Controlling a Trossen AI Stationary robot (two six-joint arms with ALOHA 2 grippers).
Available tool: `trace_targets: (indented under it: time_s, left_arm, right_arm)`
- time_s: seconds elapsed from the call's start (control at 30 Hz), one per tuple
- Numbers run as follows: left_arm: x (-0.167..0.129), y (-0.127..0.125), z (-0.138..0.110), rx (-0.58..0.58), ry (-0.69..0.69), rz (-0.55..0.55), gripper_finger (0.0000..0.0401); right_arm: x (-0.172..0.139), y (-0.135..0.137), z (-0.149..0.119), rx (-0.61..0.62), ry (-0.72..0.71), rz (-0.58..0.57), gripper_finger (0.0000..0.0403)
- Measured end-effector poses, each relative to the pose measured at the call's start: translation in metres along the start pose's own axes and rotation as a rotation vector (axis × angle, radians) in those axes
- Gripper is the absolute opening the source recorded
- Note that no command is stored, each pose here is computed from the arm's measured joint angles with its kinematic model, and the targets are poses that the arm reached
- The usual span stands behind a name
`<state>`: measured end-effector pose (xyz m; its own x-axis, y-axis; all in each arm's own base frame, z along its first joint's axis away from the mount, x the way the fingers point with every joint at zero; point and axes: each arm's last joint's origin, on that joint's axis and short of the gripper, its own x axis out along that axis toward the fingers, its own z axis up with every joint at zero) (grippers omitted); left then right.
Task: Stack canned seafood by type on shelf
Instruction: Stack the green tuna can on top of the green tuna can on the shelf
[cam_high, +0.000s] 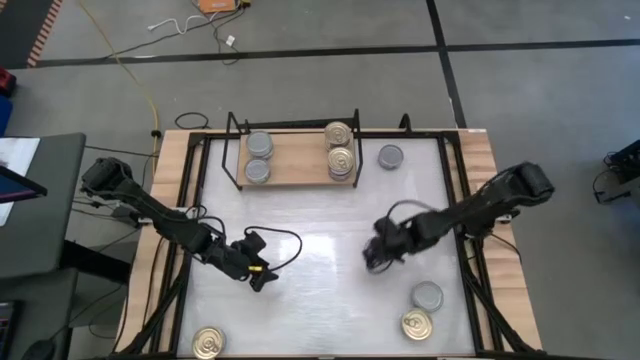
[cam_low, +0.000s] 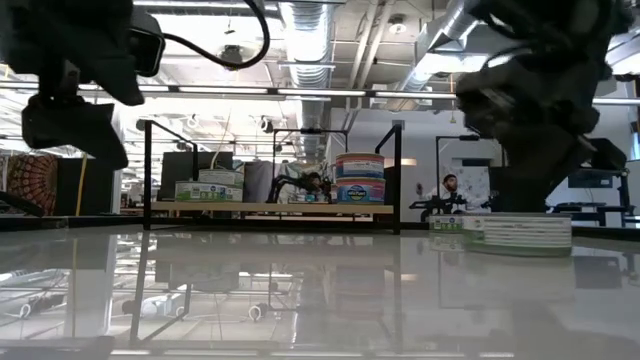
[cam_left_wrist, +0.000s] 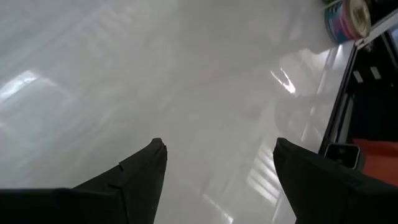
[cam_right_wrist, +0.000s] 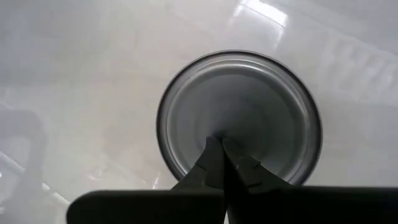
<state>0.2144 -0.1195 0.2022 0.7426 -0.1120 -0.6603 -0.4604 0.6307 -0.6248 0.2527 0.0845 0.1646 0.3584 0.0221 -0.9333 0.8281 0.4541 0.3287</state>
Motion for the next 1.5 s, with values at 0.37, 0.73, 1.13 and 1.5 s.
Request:
trace_targets:
  time_s: [0.37, 0.73, 1.13, 1.5]
  left_arm:
    - [-0.003, -0.003, -0.009, 0.008, 0.029, -0.018, 0.0284]
    - [-0.006, -0.006, -0.019, 0.019, 0.051, -0.035, 0.0284]
    - [-0.006, -0.006, -0.016, -0.136, -0.081, -0.011, 0.0284]
    - [0.009, -0.013, -0.018, -0.208, -0.175, -0.010, 0.0284]
  right_arm:
    - [0.039, 0.123, 0.003, -0.141, -0.035, 0.061, 0.0016]
    - [0.019, 0.164, 0.039, -0.264, -0.112, 0.089, 0.0017]
    - [-0.038, 0.128, 0.027, -0.396, -0.172, -0.008, 0.0019]
    - [-0.053, 0.028, -0.017, -0.260, -0.184, 0.229, 0.0021]
